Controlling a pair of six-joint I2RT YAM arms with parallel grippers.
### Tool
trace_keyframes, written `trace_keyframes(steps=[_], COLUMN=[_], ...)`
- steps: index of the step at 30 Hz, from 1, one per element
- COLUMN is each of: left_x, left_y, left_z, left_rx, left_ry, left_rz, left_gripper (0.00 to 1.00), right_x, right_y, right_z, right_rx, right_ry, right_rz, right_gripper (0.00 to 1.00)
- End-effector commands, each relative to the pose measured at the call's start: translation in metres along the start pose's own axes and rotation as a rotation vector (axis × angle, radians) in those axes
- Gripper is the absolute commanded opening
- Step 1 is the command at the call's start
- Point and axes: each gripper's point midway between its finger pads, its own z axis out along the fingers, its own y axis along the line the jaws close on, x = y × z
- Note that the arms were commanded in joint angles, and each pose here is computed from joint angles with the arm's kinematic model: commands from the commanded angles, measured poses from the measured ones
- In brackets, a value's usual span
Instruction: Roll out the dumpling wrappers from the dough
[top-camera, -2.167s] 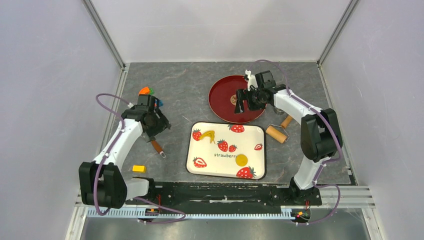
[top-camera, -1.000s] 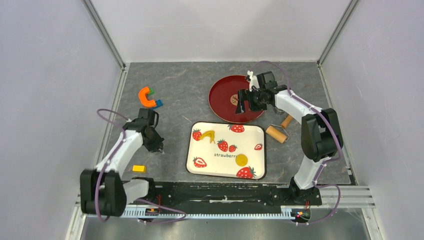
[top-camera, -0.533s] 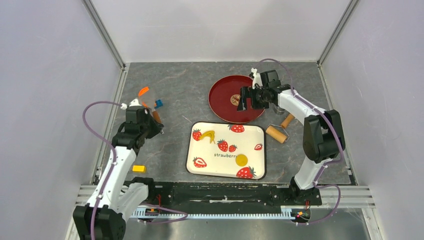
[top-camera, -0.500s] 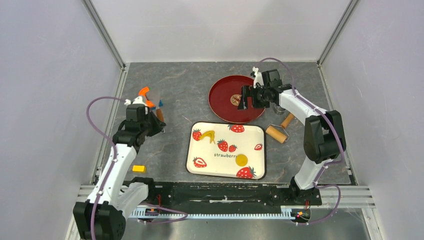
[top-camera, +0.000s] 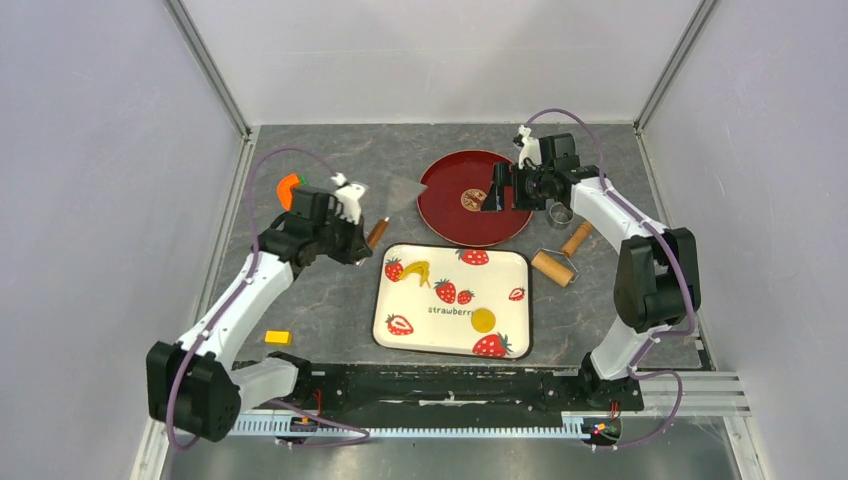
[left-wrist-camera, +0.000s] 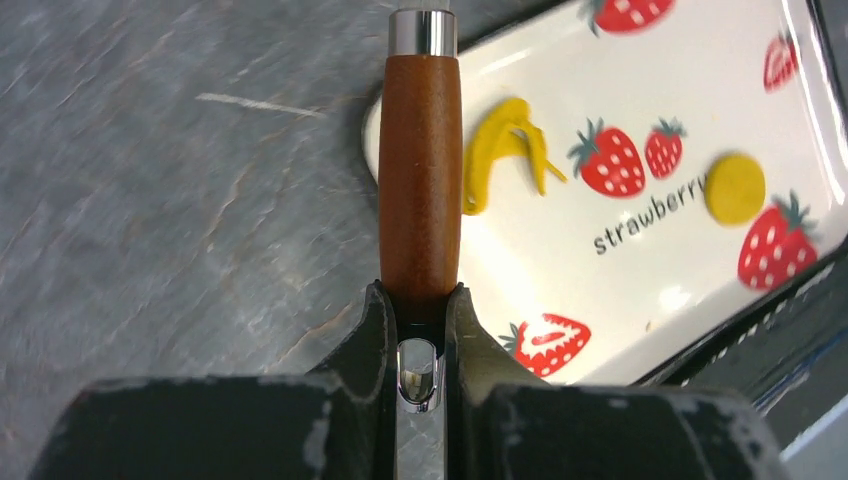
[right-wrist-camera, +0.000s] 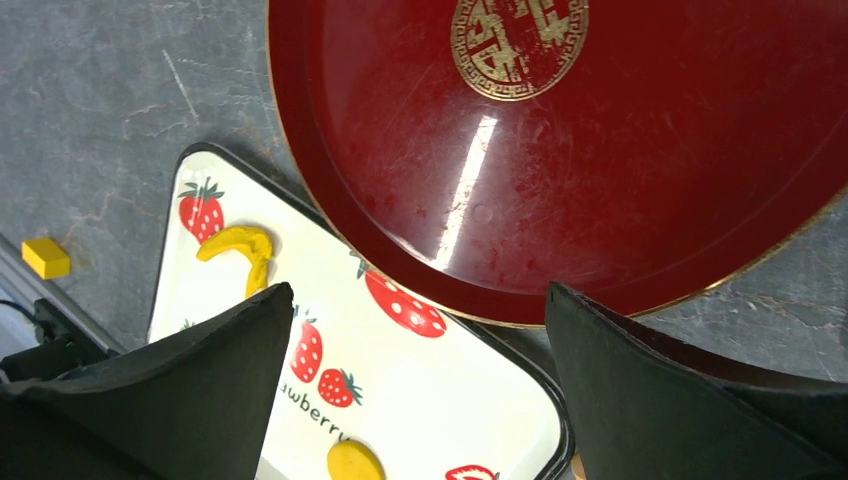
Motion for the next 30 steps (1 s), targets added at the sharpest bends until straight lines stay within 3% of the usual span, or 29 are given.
trace_keyframes(steps=[1,11,30], left_x=[-0.013,-0.008,-0.025], left_y=[-0.030,-0.044,-0.074], left_z=[0.007,0.027,0.016], left_rx=[0.074,-0.033,0.010], left_ry=[0.041,0.135,-0.015], left_rz=[0.366,0.649,0.695], left_gripper=[0.02,0.02,0.02], right_x=[-0.025,-0.013,0.049], right_y=[0.026,0.053,0.071], right_z=[-0.018,-0.021,0.023], right_rx=[-0.092,-0.258,-0.328], right_ry=[-0.077,-0.055,0.110], right_rz=[-0.045,-0.016,0.013], right_gripper=[0.97,0.97,0.93])
